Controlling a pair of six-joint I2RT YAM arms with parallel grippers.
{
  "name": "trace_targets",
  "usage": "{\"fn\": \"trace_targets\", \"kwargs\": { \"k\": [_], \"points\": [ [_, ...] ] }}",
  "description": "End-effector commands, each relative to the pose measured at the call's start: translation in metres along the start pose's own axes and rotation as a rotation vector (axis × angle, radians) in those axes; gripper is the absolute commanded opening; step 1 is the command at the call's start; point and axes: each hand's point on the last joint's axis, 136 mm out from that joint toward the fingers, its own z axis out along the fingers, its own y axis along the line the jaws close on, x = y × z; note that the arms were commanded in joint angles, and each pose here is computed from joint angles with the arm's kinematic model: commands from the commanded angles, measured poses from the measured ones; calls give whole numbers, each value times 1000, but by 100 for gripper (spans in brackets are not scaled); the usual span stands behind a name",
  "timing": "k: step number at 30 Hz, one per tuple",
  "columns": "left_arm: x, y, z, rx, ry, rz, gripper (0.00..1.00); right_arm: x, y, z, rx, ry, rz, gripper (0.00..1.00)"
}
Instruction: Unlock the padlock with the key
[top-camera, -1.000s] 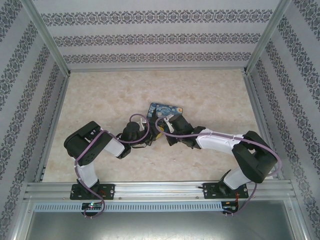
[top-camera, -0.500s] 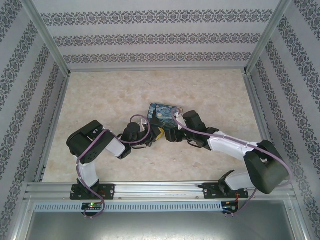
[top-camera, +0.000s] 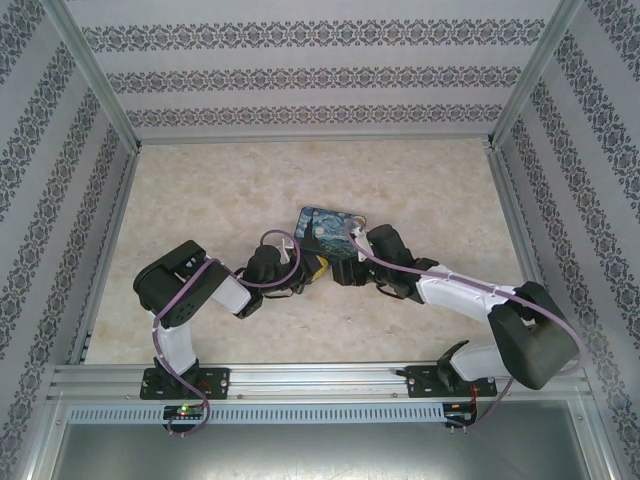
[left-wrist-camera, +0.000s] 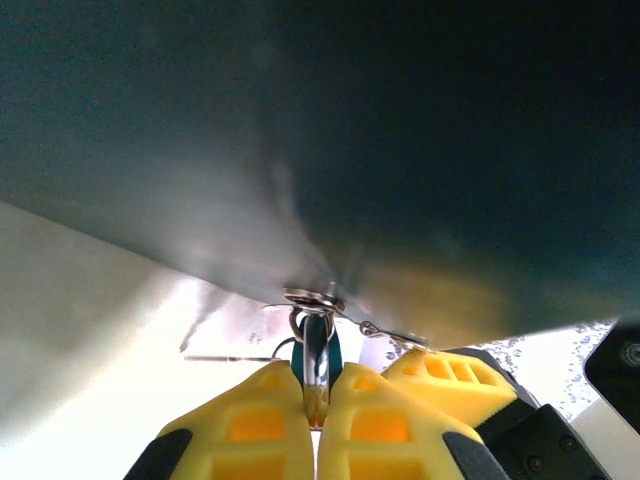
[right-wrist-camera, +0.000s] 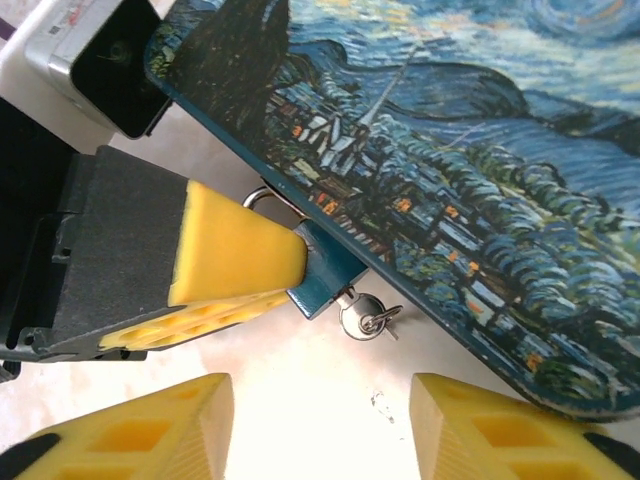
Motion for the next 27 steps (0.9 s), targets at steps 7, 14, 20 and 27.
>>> {"fn": "trace_targets", "kwargs": {
  "k": [7,14,20,27],
  "points": [
    [10,15,-7,-35,33,39,35,-20,4,16,-57,-64,115,59],
    [12,11,-24,-58,9,77,53,-35,-2,23,-76,-100,178,60],
    [8,0,-43,-102,-35,147,71,-59,-6,23,-82,-143,196,60],
    [-6,-22,-66,-190,-102,276,87,-87,-3,18,-125,-178,196,60]
  ]
}}
